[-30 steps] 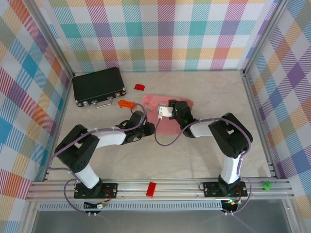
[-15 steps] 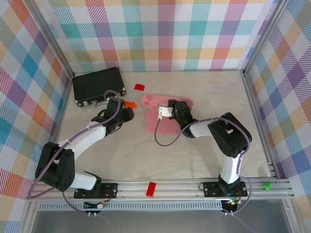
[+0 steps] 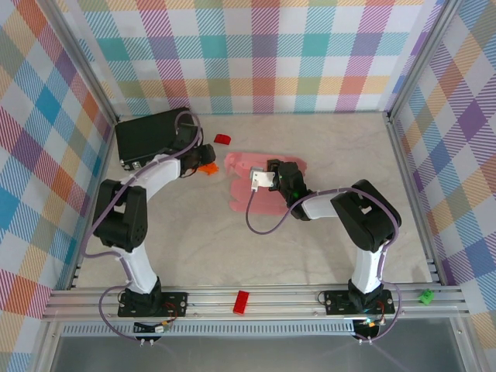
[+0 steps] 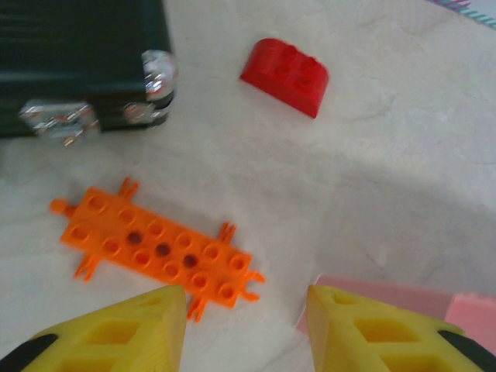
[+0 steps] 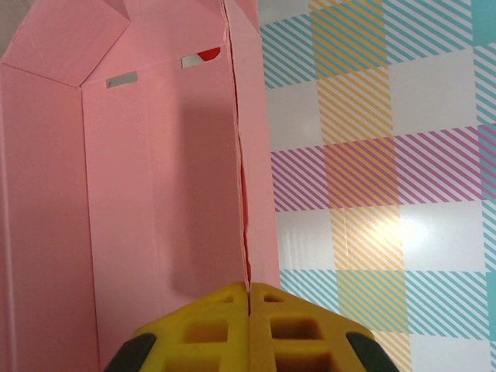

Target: Fold the paper box

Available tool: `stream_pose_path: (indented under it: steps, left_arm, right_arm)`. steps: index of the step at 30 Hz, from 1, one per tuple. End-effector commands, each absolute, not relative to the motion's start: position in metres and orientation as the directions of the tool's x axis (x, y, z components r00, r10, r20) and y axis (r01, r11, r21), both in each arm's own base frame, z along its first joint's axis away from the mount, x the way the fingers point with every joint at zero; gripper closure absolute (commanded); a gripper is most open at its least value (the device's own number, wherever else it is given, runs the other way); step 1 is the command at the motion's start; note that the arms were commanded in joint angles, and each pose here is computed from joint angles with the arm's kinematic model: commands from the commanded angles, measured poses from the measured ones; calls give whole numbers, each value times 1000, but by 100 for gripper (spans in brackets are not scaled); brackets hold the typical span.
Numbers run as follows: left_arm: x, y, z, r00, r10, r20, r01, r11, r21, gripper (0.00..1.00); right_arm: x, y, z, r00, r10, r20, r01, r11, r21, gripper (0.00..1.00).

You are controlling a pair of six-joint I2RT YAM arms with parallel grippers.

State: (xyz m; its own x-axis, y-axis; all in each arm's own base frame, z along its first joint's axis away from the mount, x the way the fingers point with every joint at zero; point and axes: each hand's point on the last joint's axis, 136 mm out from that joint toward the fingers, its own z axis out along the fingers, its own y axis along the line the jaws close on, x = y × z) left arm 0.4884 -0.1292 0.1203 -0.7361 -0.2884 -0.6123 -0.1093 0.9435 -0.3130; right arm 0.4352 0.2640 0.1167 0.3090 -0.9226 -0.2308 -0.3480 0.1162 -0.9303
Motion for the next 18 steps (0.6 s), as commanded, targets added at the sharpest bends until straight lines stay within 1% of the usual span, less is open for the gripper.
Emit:
stream_pose_path:
  steps: [1, 4, 9, 15, 18]
  left_arm:
    - [504, -138, 123, -755, -241, -609, -57, 950, -306, 55]
    - [518, -145, 121, -764, -231, -603, -42, 949, -311, 55]
    - [530, -167, 108, -821, -194, -537, 10, 935, -353, 56]
    - [524, -186, 95, -861, -136, -490, 71, 922, -381, 57]
    - [515, -186, 88, -881, -122, -457, 68, 923, -378, 61]
  right_arm:
    - [425, 272, 97, 328, -913, -242, -405, 96, -909, 100]
    - [424, 272, 96, 328, -913, -243, -406, 96, -909, 100]
    - [423, 274, 96, 332, -911, -244, -409, 94, -908, 100]
    - [424, 275, 98, 330, -912, -244, -406, 96, -909, 100]
    - [425, 275, 97, 327, -914, -239, -405, 93, -910, 100]
